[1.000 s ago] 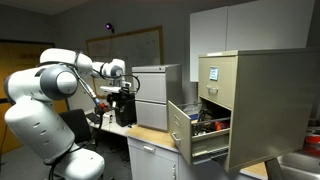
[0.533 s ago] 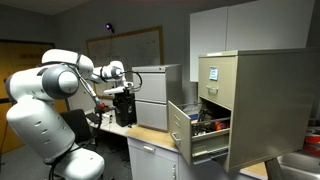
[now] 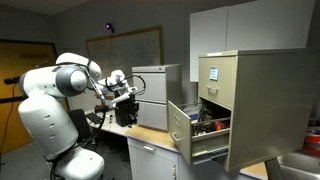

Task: Close the drawer

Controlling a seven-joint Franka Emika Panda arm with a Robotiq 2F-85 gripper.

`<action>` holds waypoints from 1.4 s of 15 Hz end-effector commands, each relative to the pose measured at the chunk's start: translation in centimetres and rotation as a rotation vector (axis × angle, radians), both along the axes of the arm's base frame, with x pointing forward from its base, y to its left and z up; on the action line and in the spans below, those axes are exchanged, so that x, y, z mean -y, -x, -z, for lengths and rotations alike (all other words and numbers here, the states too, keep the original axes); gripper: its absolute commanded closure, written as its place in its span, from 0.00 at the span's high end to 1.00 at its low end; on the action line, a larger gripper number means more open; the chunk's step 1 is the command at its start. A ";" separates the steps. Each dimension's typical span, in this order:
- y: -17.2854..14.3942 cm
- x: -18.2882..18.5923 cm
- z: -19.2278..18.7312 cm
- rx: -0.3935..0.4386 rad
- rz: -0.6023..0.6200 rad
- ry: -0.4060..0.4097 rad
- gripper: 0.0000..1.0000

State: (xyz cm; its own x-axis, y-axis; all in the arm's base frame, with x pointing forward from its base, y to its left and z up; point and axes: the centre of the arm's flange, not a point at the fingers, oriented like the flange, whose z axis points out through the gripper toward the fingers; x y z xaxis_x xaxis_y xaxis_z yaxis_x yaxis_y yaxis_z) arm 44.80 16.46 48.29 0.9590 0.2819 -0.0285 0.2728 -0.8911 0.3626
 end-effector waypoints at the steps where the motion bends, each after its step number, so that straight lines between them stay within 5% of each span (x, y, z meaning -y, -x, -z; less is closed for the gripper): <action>1: -2.3 0.9 3.4 0.123 0.026 0.161 0.04; 6: -5.6 6.6 7.7 0.230 0.015 0.386 0.00; 9: -7.8 10.7 9.3 0.272 0.011 0.445 0.00; 16: -13.1 17.0 12.9 0.463 -0.281 0.505 0.00; 21: -15.7 22.7 12.8 0.494 -0.461 0.652 0.00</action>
